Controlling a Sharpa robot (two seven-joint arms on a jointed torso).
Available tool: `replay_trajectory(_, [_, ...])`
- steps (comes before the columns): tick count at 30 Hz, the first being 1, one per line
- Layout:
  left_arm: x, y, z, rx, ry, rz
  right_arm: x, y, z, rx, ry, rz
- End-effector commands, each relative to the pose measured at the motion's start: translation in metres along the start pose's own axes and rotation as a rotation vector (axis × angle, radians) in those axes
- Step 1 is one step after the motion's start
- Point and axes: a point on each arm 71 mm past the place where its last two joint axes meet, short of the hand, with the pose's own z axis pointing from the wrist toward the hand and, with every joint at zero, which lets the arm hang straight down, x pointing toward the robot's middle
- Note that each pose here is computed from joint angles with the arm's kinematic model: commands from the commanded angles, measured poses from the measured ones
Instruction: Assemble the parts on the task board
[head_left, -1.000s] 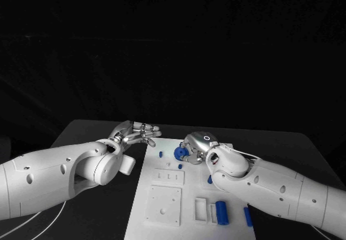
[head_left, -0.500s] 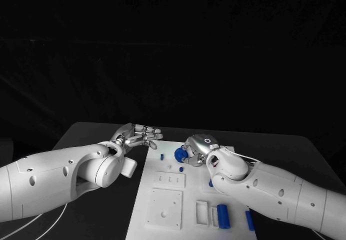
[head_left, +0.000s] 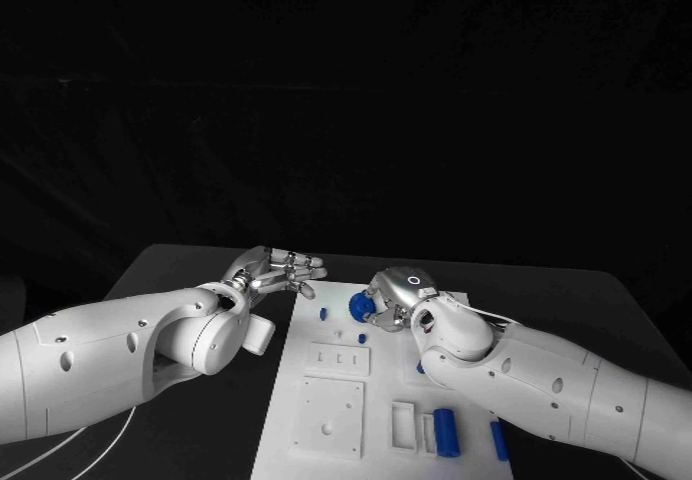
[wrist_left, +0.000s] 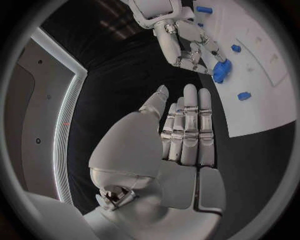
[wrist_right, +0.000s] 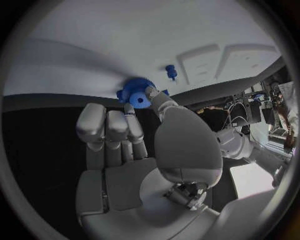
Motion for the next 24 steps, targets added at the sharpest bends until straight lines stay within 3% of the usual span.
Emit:
replay_trajectory(1, [0.0014,-0.0039,0.0009,0.014,0.006,0.003,-0.0008,0.0019,0.0007,-0.005,-0.009,-0.014])
replay_trajectory(24, [-0.0001,-0.0046,0.0016,0.013,0.000,0.006,-0.0011,0.0079,0.0036,-0.022,0.007,-0.008])
